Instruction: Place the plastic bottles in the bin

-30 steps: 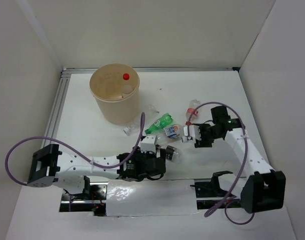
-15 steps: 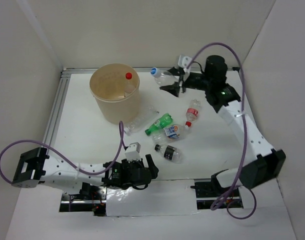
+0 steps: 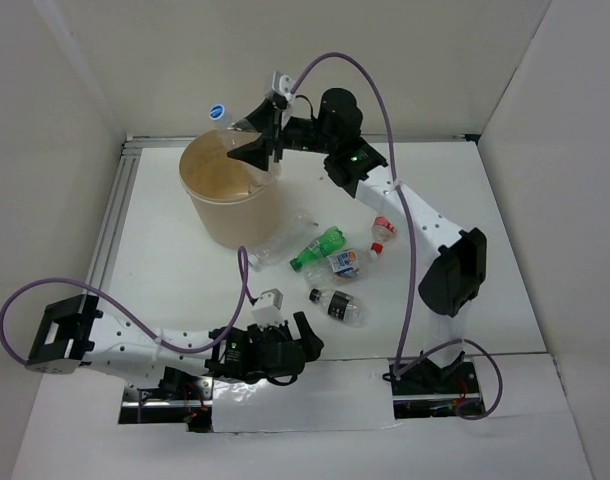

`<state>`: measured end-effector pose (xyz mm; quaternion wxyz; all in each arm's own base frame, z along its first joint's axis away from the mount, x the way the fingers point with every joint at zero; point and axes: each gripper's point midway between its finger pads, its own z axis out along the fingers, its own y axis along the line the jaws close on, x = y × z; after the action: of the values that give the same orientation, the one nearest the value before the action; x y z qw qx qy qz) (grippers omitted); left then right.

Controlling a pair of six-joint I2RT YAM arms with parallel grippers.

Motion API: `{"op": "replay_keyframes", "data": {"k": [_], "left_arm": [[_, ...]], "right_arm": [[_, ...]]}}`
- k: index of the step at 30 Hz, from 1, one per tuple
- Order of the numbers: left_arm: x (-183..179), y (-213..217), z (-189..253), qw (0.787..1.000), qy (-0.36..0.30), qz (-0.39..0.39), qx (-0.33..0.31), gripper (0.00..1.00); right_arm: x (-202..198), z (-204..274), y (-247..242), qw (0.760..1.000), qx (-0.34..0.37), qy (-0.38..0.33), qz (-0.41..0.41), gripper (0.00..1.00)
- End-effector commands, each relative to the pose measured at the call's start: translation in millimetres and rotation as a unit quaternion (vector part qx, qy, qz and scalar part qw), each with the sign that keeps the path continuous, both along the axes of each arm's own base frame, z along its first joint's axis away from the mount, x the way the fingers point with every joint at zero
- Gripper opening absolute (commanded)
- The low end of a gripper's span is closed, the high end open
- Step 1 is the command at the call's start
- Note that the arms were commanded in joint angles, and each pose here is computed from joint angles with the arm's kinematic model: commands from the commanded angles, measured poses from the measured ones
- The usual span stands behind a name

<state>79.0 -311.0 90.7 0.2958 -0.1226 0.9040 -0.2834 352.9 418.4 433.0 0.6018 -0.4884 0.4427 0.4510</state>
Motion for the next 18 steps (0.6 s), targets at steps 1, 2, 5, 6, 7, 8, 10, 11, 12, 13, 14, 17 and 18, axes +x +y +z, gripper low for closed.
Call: {"op": "replay_keyframes", "data": {"k": [1, 2, 5, 6, 7, 8, 10, 11, 12, 13, 14, 17, 18], "left_arm": [[5.8, -12.9, 13.5, 0.999, -0.008, 0.026, -0.044, 1.0], [5.9, -15.8, 15.8, 0.998, -0.008, 0.026, -0.052, 1.0], [9.5, -22.9, 23.0, 0.997, -0.016, 0.033, -0.069, 1.0], [11.5, -22.5, 20.3, 0.997, -0.019, 0.039, -0.066, 1.0], [11.6, -24.8, 23.8, 0.997, -0.019, 0.039, -0.07, 1.0], [13.6, -26.9, 25.3, 0.996, -0.021, 0.047, -0.074, 1.0], [15.3, -31.4, 27.5, 0.994, -0.018, 0.058, -0.09, 1.0], [17.7, -30.8, 25.5, 0.994, -0.022, 0.067, -0.089, 1.0], [17.9, -32.9, 22.9, 0.993, -0.018, 0.072, -0.092, 1.0], [22.3, -34.7, 29.9, 0.99, -0.022, 0.089, -0.108, 1.0], [22.6, -38.7, 31.0, 0.989, -0.018, 0.094, -0.113, 1.0], [28.9, -47.8, 37.6, 0.984, -0.018, 0.125, -0.126, 1.0], [30.8, -47.0, 36.3, 0.984, -0.021, 0.133, -0.118, 1.0]], "right_arm": [[14.5, 13.8, 12.6, 0.999, 0.04, -0.002, 0.002, 0.47], [18.5, 9.6, 16.2, 0.999, 0.041, 0.005, 0.003, 0.48], [41.2, -10.1, 30.5, 0.999, 0.04, 0.025, -0.005, 0.6], [50.9, -17.4, 36.0, 0.999, 0.04, 0.028, -0.011, 0.79], [53.7, -20.2, 38.0, 0.999, 0.037, 0.032, -0.011, 0.87], [55.3, -20.7, 39.3, 0.999, 0.036, 0.034, -0.011, 0.94], [61.1, -11.5, 33.5, 0.998, 0.042, 0.029, -0.023, 1.0], [66.2, -14.5, 29.2, 0.998, 0.037, 0.035, -0.028, 1.0], [64.1, -3.5, 24.7, 0.998, 0.04, 0.036, -0.038, 1.0], [68.5, 2.3, 15.3, 0.997, 0.041, 0.037, -0.05, 1.0], [73.7, 7.0, 3.6, 0.997, 0.04, 0.038, -0.061, 1.0], [87.4, 30.1, -48.4, 0.992, 0.035, 0.051, -0.114, 1.0], [91.1, 33.3, -64.9, 0.989, 0.029, 0.06, -0.129, 0.99]]}}
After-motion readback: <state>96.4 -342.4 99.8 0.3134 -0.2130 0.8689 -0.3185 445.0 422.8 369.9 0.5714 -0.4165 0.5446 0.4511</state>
